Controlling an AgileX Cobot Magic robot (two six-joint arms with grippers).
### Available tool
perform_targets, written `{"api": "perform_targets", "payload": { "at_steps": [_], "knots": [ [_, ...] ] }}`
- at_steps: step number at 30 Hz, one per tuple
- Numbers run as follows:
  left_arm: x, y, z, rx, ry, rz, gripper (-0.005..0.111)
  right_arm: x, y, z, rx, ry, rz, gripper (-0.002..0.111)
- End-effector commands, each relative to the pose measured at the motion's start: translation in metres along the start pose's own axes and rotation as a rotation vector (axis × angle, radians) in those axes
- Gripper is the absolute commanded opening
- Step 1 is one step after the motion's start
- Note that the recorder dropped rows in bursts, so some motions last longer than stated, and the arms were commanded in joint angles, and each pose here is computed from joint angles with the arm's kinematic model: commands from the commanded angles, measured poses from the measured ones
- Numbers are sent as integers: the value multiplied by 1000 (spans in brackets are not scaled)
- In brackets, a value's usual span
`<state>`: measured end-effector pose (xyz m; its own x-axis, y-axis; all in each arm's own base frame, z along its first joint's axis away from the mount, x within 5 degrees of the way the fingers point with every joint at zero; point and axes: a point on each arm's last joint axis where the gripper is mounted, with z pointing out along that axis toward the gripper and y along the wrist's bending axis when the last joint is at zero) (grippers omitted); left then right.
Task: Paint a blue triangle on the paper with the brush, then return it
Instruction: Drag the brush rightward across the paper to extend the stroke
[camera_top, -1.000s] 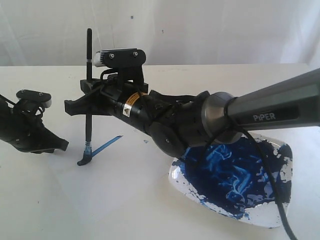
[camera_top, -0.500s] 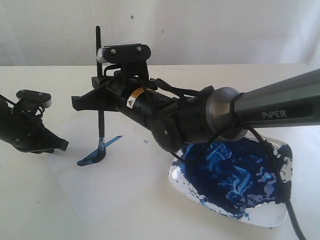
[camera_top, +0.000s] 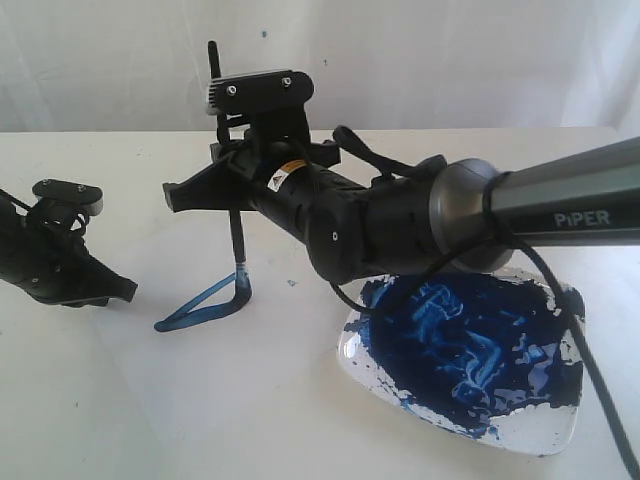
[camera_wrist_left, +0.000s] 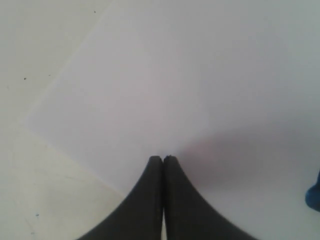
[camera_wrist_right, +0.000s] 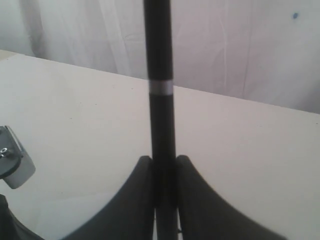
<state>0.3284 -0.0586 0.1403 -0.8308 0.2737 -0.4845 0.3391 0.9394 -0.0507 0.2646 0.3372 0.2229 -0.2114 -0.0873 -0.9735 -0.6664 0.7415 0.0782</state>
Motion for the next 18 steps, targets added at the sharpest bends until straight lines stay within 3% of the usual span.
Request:
{"api": "perform_targets", "payload": {
  "at_steps": [1, 18],
  "knots": [
    [-1, -2, -1, 11, 3, -3, 0, -3, -3, -2, 39, 7, -12, 0],
    [-1, -2, -1, 11, 3, -3, 0, -7, -11, -6, 118, 25, -46, 0]
  ]
}}
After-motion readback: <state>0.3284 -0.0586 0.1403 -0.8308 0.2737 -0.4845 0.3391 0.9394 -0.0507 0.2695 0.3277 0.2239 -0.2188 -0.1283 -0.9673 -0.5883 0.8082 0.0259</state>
